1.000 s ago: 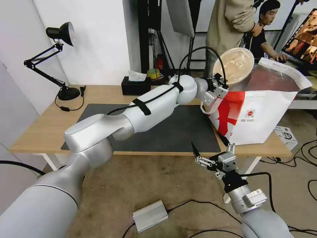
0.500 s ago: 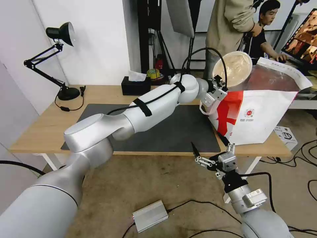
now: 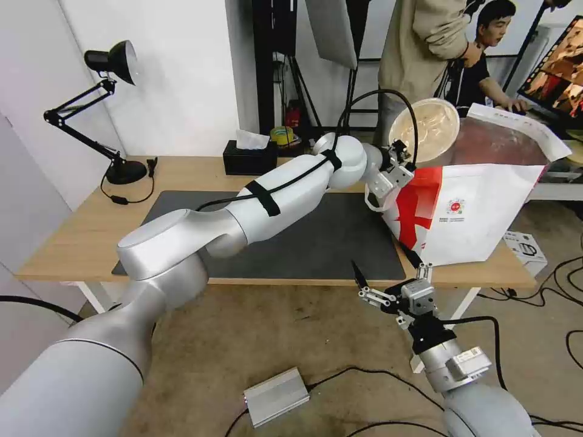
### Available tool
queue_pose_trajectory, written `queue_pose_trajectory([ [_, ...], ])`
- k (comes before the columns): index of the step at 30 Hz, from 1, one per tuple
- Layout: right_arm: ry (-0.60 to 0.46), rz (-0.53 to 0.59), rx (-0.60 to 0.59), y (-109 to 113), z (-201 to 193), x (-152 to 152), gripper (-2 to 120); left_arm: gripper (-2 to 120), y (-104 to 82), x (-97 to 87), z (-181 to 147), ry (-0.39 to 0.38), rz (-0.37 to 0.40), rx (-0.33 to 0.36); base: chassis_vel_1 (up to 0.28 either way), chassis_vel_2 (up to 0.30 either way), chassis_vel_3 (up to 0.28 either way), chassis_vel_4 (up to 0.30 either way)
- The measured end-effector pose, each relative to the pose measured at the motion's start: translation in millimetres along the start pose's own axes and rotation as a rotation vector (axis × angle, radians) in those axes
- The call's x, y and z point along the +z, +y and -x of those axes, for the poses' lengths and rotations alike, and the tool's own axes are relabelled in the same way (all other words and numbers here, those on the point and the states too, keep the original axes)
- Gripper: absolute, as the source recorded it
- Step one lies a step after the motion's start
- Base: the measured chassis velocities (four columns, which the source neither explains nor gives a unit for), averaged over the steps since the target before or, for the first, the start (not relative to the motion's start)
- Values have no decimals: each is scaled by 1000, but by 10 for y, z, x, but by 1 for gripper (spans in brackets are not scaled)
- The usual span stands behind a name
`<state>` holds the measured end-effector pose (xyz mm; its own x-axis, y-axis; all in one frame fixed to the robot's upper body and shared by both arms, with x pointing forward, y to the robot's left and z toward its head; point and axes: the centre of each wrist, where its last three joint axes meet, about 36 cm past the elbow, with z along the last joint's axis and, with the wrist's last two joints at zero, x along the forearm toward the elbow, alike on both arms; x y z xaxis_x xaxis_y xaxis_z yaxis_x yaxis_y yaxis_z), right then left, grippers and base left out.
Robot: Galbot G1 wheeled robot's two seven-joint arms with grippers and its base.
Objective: Pick up the trash from the table and place it into the takeout bag.
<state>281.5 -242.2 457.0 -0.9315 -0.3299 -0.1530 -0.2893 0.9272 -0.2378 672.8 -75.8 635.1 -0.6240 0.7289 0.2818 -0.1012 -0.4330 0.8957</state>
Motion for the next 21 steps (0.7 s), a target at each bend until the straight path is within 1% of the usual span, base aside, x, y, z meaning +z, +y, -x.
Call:
queue_pose_trajectory([
  [3, 0, 0, 0, 0, 0, 0, 100, 11, 2, -1, -1, 0, 1, 0, 0, 0, 0, 0],
  [4, 0, 0, 0, 0, 0, 0, 100, 17, 4, -3, -1, 0, 4, 0, 0, 0, 0, 0],
  [5, 0, 0, 0, 0, 0, 0, 100, 17, 4, -3, -1, 0, 4, 0, 0, 0, 0, 0],
  [8, 0, 0, 0, 0, 0, 0, 100, 32, 10, -7, -3, -2, 9, -2, 0, 0, 0, 0],
  [9, 0, 0, 0, 0, 0, 0, 100, 32, 10, -7, -3, -2, 9, -2, 0, 0, 0, 0],
  [11, 0, 0, 0, 0, 0, 0, 100, 42, 25, 0, -7, -2, 15, -3, 0, 0, 0, 0],
  [12, 0, 0, 0, 0, 0, 0, 100, 42, 25, 0, -7, -2, 15, -3, 0, 0, 0, 0],
  [15, 0, 0, 0, 0, 0, 0, 100, 57, 38, 1, -10, -1, 22, -3, 0, 0, 0, 0],
  [16, 0, 0, 0, 0, 0, 0, 100, 57, 38, 1, -10, -1, 22, -3, 0, 0, 0, 0],
  [17, 0, 0, 0, 0, 0, 0, 100, 61, 42, -2, -11, -1, 24, -4, 0, 0, 0, 0],
  [20, 0, 0, 0, 0, 0, 0, 100, 75, 64, -8, -16, -2, 32, -6, 0, 0, 0, 0],
  [21, 0, 0, 0, 0, 0, 0, 100, 75, 64, -8, -16, -2, 32, -6, 0, 0, 0, 0],
])
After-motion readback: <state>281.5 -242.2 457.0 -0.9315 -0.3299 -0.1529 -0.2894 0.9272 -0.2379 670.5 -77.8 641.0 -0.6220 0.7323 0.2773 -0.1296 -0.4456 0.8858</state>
